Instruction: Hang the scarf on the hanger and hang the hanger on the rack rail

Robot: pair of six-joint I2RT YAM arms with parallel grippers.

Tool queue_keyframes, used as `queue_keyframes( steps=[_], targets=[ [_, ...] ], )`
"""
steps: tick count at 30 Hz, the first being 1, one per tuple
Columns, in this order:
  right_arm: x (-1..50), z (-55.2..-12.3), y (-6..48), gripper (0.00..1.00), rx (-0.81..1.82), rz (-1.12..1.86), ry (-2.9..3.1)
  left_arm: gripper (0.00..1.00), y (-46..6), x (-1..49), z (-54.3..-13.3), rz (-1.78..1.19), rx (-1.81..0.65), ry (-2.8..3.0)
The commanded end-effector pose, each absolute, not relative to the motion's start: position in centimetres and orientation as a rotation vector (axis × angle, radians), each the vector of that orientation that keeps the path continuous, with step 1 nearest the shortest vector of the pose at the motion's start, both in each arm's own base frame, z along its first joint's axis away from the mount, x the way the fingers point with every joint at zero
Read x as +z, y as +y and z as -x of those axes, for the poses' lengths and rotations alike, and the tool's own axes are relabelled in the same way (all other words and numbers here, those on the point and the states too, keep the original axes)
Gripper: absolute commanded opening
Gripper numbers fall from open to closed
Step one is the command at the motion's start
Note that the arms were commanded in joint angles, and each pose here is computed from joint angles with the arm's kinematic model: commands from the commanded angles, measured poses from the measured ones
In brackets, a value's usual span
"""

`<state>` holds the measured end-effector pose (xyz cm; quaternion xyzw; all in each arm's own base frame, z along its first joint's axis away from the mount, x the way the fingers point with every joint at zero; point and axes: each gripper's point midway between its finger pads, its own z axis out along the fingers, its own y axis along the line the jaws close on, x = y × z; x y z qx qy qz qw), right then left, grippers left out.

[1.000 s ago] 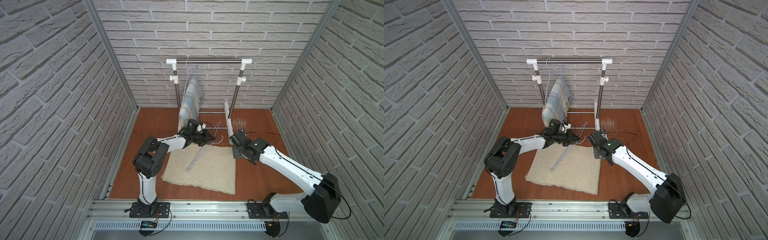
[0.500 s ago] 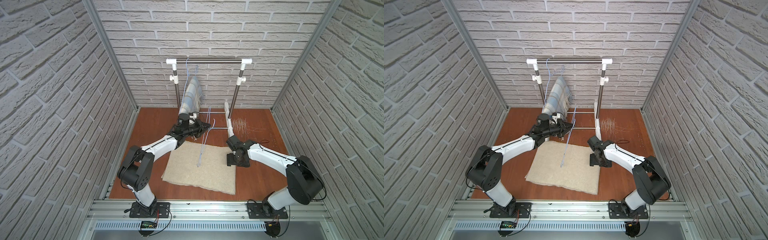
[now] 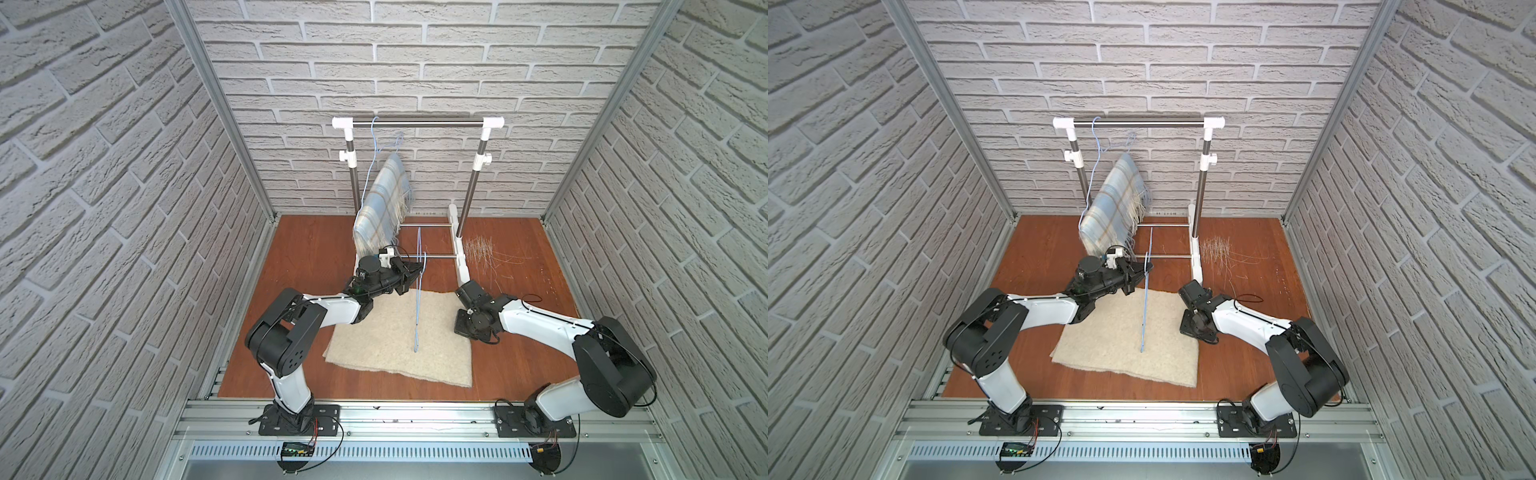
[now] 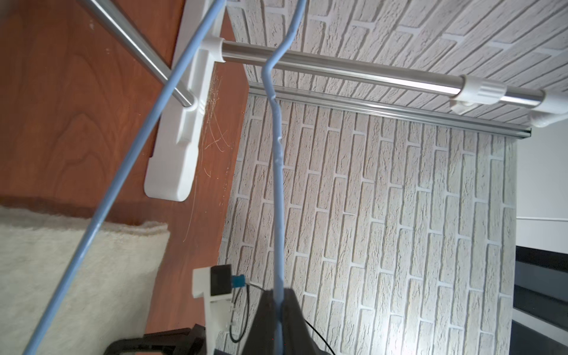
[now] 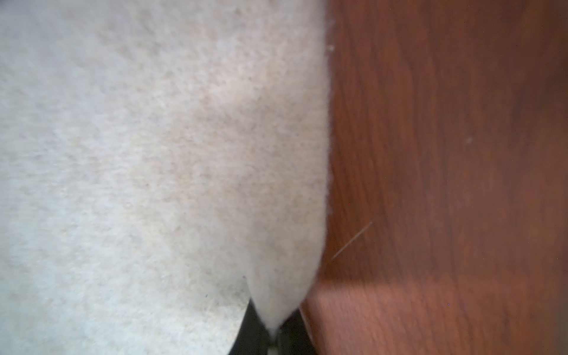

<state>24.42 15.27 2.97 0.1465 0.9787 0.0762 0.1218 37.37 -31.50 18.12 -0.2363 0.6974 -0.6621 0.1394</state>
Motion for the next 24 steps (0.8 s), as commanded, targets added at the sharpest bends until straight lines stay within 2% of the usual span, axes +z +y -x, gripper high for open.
queue_keyframes(
  steps=[1,7,15,20,24],
  targets=[
    [6.8,-25.4,12.7,0.03,0.109,-0.474,2.726,0.0,-31.5,19.7,-37.1,0.61,-2.017,1.907],
    [12.0,-26.0,9.8,0.03,-0.012,-0.468,2.63,0.0,-31.3,19.0,-36.2,0.605,-2.026,1.953],
    [14.6,-26.4,9.0,0.03,-0.031,-0.442,2.573,0.0,-29.9,16.7,-34.9,0.634,-2.011,2.029],
    [14.7,-28.0,12.5,0.03,0.148,-0.421,2.56,0.0,-29.0,14.0,-34.1,0.676,-1.957,2.084],
    [15.3,-30.3,19.0,0.03,0.343,-0.295,2.541,0.0,-28.7,12.7,-33.9,0.691,-1.921,2.108]
  ],
)
